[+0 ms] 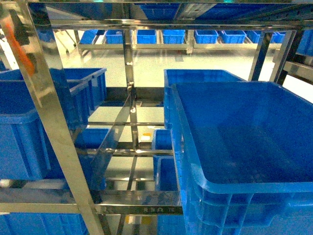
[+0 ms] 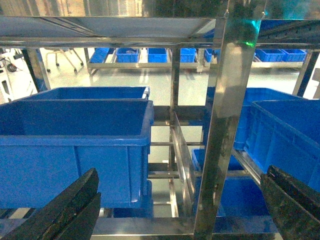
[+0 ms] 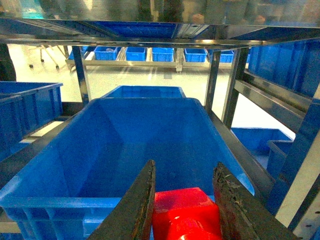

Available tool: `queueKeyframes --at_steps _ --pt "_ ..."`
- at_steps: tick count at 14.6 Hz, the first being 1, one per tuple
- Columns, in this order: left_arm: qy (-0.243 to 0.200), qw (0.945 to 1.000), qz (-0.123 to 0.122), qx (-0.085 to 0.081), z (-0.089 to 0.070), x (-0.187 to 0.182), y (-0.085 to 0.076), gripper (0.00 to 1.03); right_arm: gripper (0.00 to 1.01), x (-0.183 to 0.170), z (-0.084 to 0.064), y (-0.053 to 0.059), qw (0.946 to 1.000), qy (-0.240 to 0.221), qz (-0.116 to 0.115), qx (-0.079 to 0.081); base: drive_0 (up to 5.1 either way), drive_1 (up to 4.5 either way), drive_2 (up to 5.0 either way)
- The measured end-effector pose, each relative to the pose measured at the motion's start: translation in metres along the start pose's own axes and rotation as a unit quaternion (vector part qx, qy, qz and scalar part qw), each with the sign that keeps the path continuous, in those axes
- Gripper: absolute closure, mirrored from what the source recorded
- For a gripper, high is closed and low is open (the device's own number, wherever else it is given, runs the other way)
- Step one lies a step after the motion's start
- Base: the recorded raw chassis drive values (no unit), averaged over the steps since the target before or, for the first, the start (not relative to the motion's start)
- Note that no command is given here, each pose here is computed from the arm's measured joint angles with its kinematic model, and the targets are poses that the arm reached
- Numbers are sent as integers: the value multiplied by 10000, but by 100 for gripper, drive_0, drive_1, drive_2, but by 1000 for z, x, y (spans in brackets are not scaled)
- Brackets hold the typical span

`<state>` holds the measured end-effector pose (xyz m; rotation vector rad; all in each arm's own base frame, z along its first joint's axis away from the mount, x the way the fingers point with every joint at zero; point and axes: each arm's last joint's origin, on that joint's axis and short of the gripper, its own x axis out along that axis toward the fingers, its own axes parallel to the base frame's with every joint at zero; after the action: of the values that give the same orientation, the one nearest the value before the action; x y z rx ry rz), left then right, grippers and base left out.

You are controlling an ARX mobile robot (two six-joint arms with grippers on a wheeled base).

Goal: Pick red block from blue box to shelf

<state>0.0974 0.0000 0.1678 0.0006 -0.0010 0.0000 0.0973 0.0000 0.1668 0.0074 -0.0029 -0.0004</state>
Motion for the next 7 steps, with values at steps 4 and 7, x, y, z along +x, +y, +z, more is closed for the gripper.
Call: queueKeyframes --at_steps 4,7 --pt "0 10000 2 0 0 0 0 5 73 0 0 0 10000 2 -2 0 -2 401 -405" --pt "0 10000 2 0 0 0 0 5 73 0 0 0 10000 2 0 0 -2 401 -405"
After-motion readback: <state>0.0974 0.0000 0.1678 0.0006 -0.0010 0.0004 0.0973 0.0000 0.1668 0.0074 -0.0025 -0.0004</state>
